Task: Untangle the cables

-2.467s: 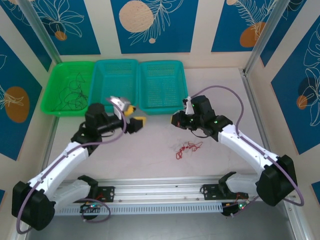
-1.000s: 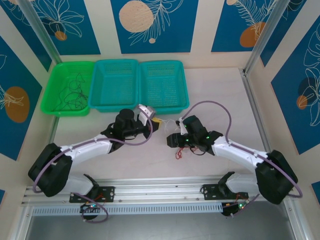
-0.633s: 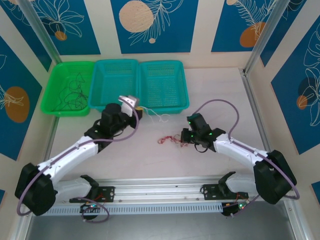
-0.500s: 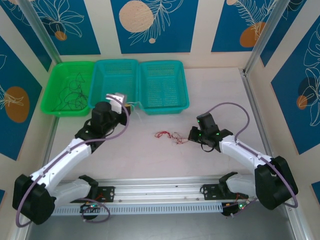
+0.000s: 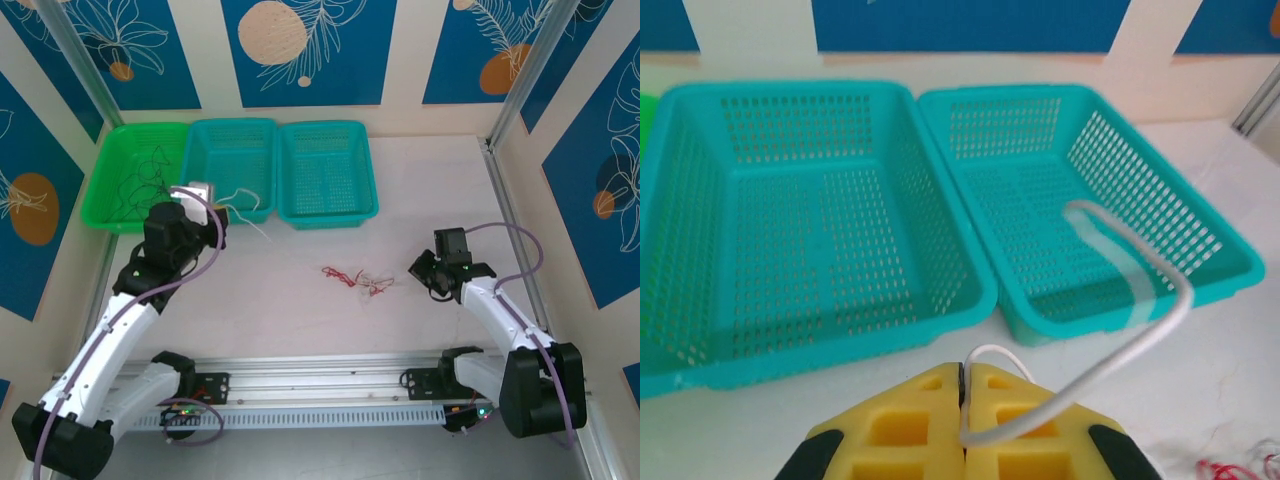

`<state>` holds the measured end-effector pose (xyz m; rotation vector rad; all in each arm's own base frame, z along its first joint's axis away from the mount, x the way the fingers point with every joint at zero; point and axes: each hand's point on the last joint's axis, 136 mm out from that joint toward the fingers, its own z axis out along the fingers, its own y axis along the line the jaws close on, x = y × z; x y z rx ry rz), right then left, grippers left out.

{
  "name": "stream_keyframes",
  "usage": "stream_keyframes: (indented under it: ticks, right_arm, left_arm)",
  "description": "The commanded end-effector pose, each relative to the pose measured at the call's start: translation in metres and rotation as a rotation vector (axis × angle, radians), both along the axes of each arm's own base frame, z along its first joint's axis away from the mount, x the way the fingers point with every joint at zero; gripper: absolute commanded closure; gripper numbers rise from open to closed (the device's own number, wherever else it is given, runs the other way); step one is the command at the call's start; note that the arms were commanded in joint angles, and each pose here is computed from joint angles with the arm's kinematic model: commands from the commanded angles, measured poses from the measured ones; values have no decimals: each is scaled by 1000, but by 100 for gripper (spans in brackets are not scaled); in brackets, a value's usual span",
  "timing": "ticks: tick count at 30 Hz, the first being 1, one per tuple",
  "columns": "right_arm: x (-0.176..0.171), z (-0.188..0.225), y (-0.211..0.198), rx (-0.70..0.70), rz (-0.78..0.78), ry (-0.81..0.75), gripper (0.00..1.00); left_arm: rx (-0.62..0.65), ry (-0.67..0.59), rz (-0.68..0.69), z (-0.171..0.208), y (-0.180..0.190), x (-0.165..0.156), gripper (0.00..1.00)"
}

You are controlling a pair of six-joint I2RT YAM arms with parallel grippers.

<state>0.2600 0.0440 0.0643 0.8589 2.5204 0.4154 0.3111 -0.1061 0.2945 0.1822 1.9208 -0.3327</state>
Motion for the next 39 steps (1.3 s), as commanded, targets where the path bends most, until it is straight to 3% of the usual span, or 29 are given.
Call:
stream_keyframes:
  ticks: [1,4,6,13,18,23,32,34,36,39]
  right_arm:
    - [-10,-4,-15,-30,-63,65,100]
    - [-19,-9,-35,5,-169,82,100]
    - [-22,-8,-45,18,-210,65,100]
    - [-10,14,-30,99,-110,-44,100]
    - [-8,30,-16,148,-61,-75,100]
    - [-9,52,-1,174,5,-122,100]
    - [-18,80,10,194,38,-161,100]
    - [-20,83,11,194,41,-161,100]
    - [-21,86,13,196,47,-161,100]
    - [-21,88,15,198,52,-165,100]
  left_arm:
    - [78,-80,87,45,23,-1,100]
    - [186,-47,236,55,59,5,100]
    - [187,-68,269,70,70,6,100]
    - [141,-201,190,132,57,28,100]
    - [135,-227,196,154,63,73,100]
    - [91,-153,139,133,58,136,100]
    - [46,41,134,47,62,227,100]
    - [43,98,139,25,63,236,82]
    - [32,132,140,10,63,239,55]
    - [12,120,142,13,62,234,39]
